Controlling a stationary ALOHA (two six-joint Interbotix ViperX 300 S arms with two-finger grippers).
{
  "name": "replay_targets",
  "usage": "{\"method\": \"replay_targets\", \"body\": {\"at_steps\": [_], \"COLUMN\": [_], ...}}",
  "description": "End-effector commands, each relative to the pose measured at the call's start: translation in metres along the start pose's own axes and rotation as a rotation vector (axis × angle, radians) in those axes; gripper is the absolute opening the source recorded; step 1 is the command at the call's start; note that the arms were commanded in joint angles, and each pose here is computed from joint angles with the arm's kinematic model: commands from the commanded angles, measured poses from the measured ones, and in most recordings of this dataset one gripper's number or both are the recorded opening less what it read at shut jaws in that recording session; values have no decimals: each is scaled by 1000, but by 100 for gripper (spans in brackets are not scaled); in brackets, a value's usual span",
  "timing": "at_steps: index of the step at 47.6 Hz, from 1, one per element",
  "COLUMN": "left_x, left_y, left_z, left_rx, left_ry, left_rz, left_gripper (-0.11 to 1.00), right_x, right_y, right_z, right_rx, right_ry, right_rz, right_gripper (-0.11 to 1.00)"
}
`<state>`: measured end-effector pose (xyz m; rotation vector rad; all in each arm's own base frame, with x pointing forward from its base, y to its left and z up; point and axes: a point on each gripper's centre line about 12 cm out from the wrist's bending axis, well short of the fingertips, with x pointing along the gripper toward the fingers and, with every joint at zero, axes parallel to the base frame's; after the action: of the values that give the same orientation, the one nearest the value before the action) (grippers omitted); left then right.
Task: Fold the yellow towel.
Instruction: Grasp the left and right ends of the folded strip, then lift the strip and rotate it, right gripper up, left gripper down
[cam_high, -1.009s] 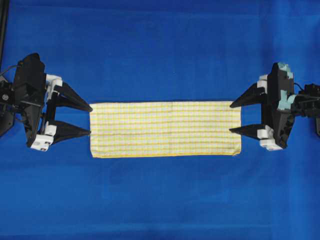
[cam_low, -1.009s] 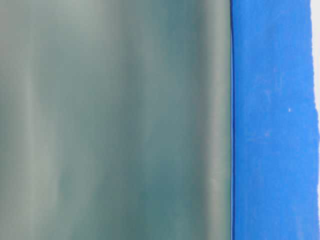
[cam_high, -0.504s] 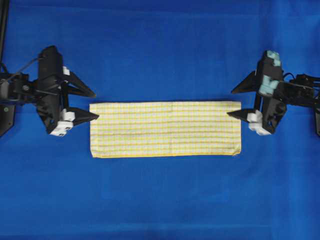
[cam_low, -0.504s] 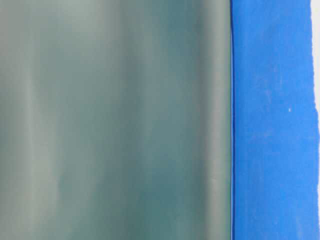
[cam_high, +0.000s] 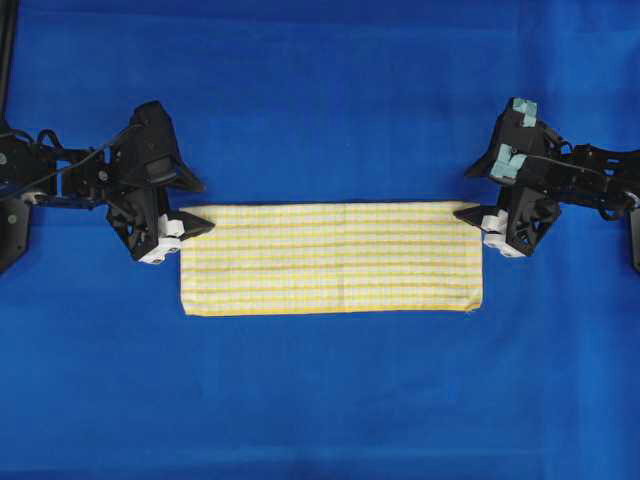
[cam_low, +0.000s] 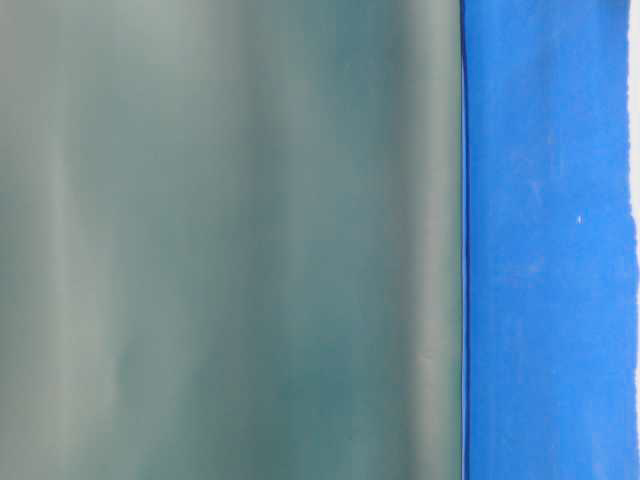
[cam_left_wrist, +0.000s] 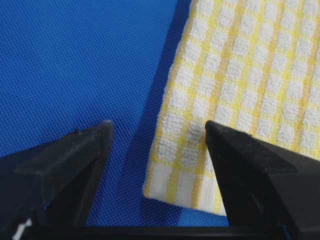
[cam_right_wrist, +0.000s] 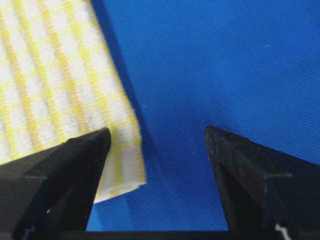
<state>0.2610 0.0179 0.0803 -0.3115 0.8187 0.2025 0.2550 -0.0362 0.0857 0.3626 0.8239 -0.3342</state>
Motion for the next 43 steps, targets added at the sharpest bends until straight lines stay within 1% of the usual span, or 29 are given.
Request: {"method": "replay_targets", "body": {"at_steps": [1,6,9,11,13,17,19,21,22,27,34,39,43], "left_x": [0,1,1,1,2,3,3,3,3,0,-14,-30,-46], "left_y": [0,0,0,0,1,-1,-2,-2,-3,-5,-8,-13,-18], "left_z": [2,0,-1,-2,-3,-4,-4,-3,-1,5,15,29,45], "left_rx": [-6,-7,-11,-9,-11,2,5,6,7,9,7,2,7], "left_ry": [1,19,43,60,77,111,124,133,132,131,105,65,3], "left_rz": [1,5,11,14,19,23,25,27,25,23,11,-5,-27], "left_gripper": [70,66,60,53,42,20,11,4,1,1,1,1,1], "right_x": [-1,-1,-1,-1,-1,-1,-1,-1,-1,-3,-15,-29,-43], "right_y": [8,12,12,12,12,12,12,12,12,13,17,21,23], "right_z": [4,2,1,1,1,2,2,2,2,3,15,26,34], "right_rx": [-9,-18,-20,-26,-28,-33,-36,-36,-38,-35,-35,-46,-62], "right_ry": [-10,-4,0,1,-1,-4,-5,-5,-3,-10,-66,-114,-150], "right_rz": [21,32,32,32,32,33,33,33,34,38,62,92,116], "right_gripper": [76,72,66,59,49,25,14,5,2,2,2,2,2]}}
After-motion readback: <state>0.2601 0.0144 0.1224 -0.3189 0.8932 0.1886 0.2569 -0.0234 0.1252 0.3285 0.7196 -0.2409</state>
